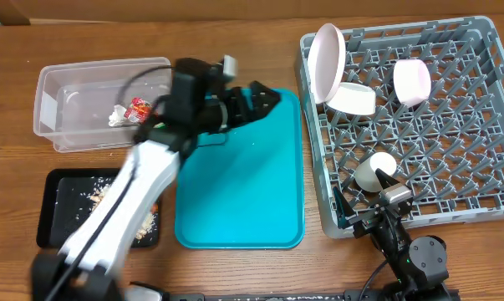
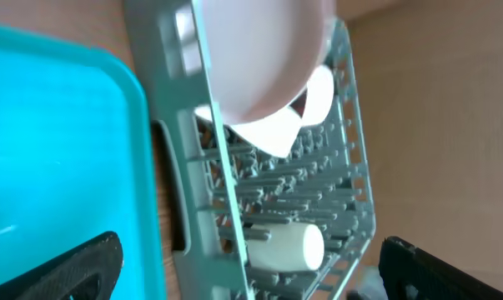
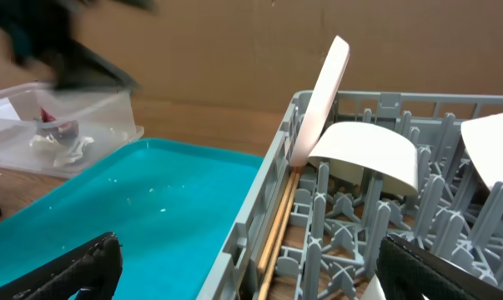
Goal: Sort waste into correct bins and load items into the dishwasher
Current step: 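Carry the empty plate into the dish rack's left side and release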
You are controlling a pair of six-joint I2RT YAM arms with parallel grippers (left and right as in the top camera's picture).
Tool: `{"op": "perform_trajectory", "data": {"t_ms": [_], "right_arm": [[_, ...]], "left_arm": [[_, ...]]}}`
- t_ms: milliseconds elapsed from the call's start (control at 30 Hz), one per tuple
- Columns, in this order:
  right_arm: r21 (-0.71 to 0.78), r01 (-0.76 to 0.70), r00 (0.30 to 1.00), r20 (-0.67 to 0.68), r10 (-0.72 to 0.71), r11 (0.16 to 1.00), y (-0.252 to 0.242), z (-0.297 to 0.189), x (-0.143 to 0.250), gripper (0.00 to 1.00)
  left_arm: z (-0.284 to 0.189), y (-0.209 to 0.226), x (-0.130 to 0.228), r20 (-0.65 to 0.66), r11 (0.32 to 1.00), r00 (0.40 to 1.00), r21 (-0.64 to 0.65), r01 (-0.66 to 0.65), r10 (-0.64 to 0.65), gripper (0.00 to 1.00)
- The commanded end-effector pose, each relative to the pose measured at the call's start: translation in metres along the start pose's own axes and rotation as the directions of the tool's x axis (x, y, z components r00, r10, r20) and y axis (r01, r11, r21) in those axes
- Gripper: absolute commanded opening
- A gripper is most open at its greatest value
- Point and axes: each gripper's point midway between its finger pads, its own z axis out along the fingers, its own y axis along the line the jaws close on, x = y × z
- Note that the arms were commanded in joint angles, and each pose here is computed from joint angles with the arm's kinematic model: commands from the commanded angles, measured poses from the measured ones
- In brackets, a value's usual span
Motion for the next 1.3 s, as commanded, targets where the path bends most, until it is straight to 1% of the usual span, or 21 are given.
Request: {"op": "perform_trajectory", "data": {"t_ms": [0, 133, 267, 300, 400, 467, 567, 800, 900, 1033, 1133, 1200, 1267], "right_arm": [[-0.002, -0.001, 1.000, 0.017, 0.001, 1.000, 0.000, -0.001, -0.004, 1.00], [-0.002, -0.001, 1.000, 0.017, 0.001, 1.000, 0.000, -0.001, -0.004, 1.00], [-0.002, -0.001, 1.000, 0.017, 0.001, 1.000, 0.000, -0.001, -0.004, 1.00], [-0.002, -0.001, 1.000, 0.017, 0.001, 1.000, 0.000, -0.001, -0.004, 1.00], [-0.002, -0.001, 1.000, 0.017, 0.001, 1.000, 0.000, -0.001, -0.004, 1.00], [-0.002, -0.001, 1.000, 0.017, 0.001, 1.000, 0.000, -0.001, -0.004, 1.00], [-0.002, -0.001, 1.000, 0.017, 0.001, 1.000, 0.000, -0.001, -0.004, 1.00], [-0.002, -0.001, 1.000, 0.017, 0.001, 1.000, 0.000, -0.001, -0.004, 1.00], [-0.002, -0.002, 1.000, 0.017, 0.002, 1.000, 0.000, -0.001, -0.004, 1.00], [-0.002, -0.001, 1.000, 0.017, 0.001, 1.000, 0.000, -0.001, -0.004, 1.00], [-0.002, -0.001, 1.000, 0.017, 0.001, 1.000, 0.000, -0.001, -0.004, 1.00], [-0.002, -0.001, 1.000, 0.017, 0.001, 1.000, 0.000, -0.001, -0.004, 1.00], [-0.002, -0.001, 1.000, 0.017, 0.001, 1.000, 0.000, -0.001, -0.004, 1.00]], "left_arm": [[-0.061, -0.016, -0.016, 0.130, 0.981, 0.975, -0.090, -0.171, 0.182, 1.00], [-0.121, -0.009, -0.004, 0.170, 0.942, 0.954, -0.273, -0.194, 0.246, 1.00], [-0.188, 0.007, 0.022, 0.196, 0.859, 0.937, -0.484, -0.164, 0.289, 1.00], [-0.197, 0.009, 0.028, 0.195, 0.846, 0.935, -0.508, -0.163, 0.296, 1.00], [-0.225, 0.015, 0.052, 0.152, 0.798, 0.924, -0.565, -0.210, 0.351, 1.00], [-0.235, 0.018, 0.063, 0.141, 0.786, 0.925, -0.581, -0.211, 0.353, 1.00], [-0.242, 0.018, 0.074, 0.141, 0.791, 0.927, -0.575, -0.209, 0.347, 1.00], [-0.242, 0.017, 0.078, 0.131, 0.798, 0.930, -0.564, -0.215, 0.343, 1.00], [-0.247, 0.027, 0.083, 0.109, 0.768, 0.938, -0.608, -0.199, 0.330, 1.00], [-0.258, 0.041, 0.077, 0.123, 0.709, 0.932, -0.685, -0.168, 0.340, 1.00], [-0.265, 0.048, 0.065, 0.149, 0.656, 0.913, -0.739, -0.152, 0.380, 1.00], [-0.264, 0.047, 0.054, 0.143, 0.628, 0.877, -0.750, -0.206, 0.459, 1.00], [-0.259, 0.044, 0.044, 0.161, 0.625, 0.825, -0.734, -0.266, 0.541, 1.00]]}}
